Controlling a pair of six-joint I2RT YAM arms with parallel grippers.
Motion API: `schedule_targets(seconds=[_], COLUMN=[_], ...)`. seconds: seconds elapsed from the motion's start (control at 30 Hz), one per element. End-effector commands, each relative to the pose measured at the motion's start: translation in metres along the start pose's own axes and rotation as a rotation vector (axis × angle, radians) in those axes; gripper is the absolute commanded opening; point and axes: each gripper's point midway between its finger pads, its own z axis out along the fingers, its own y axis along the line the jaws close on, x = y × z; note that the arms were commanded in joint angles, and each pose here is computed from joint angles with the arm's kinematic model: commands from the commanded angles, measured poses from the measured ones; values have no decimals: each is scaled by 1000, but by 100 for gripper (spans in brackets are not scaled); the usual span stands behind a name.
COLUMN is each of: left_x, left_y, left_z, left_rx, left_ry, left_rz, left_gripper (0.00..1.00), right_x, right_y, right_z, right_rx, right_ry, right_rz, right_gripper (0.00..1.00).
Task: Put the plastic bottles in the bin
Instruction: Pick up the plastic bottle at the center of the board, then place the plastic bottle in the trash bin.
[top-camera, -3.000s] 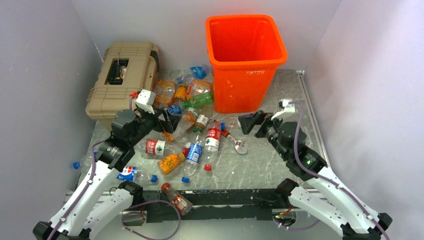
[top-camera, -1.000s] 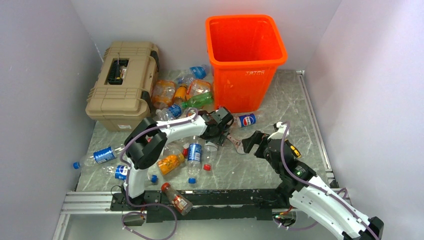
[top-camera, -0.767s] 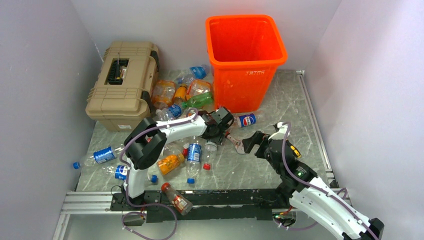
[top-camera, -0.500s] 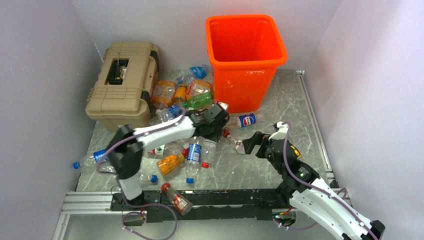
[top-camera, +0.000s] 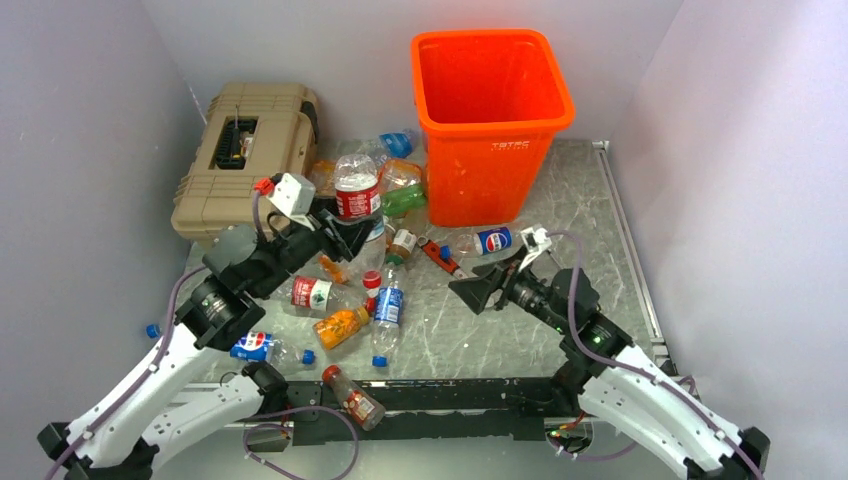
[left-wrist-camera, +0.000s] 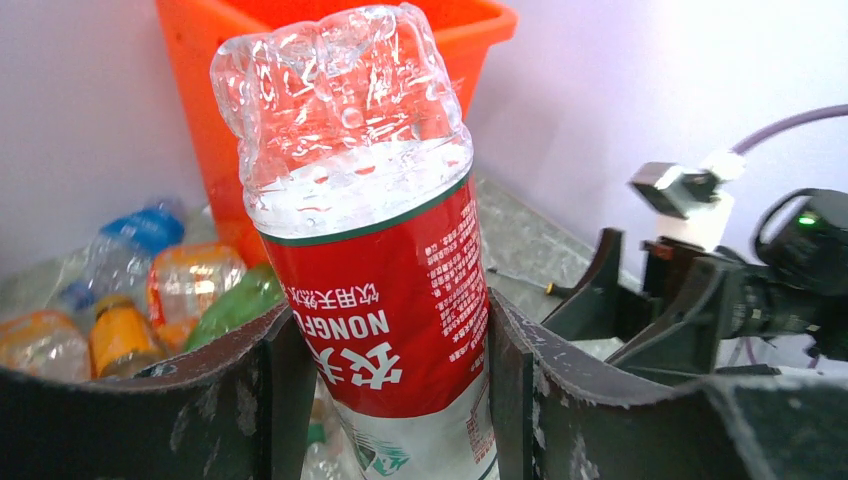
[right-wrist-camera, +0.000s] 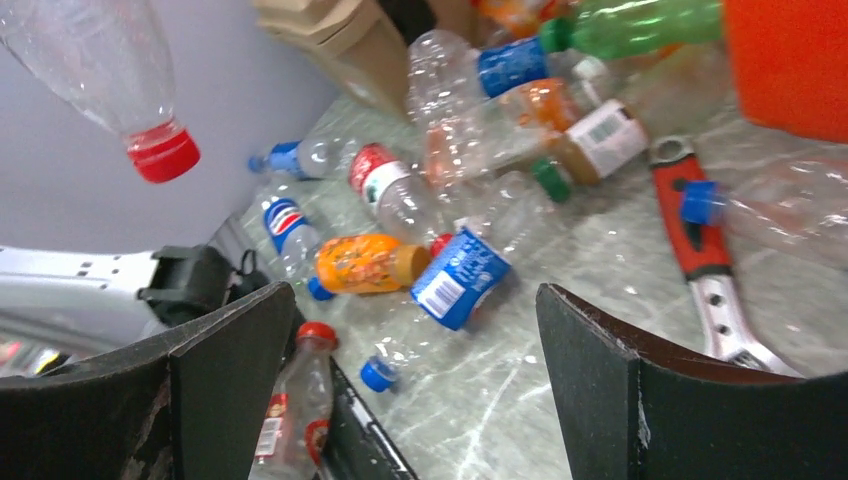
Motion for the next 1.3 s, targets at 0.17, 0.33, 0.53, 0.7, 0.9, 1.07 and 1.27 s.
schedule_targets(seconds=[0.17,0.33,0.53,0.7,0.9,1.07,1.27], left_x=[-38,-48,-51,-56,-57,-55,-54], left_y=[-46,-63,-66,-66,-67,-66,-66], left_z=[-9,-16,-17,-19,-18,-15,-13], left_rx=[401,506,518,518,534,536,536], left_ry=[-137,-193,-190,-223,-244,-253,-252], left_rz=[-41,-166,-205,-233,-247,-257,-255], left_gripper=[47,48,48,47,46,46,45], right_x=[-32,-37,-48,-57,-57,-53,-45], right_y=[89,131,159,176,189,196,199], right_z=[29,33,41,46,50,55,58], right_rx=[-321,-421,-480,-530,-557,-577,-584], right_ry=[-94,-122,-143,-167,-159,-135,-96], right_rz=[-46,-109,-84,-60,-67,-68,-71], right_gripper=[93,97,96,94,89,81,66])
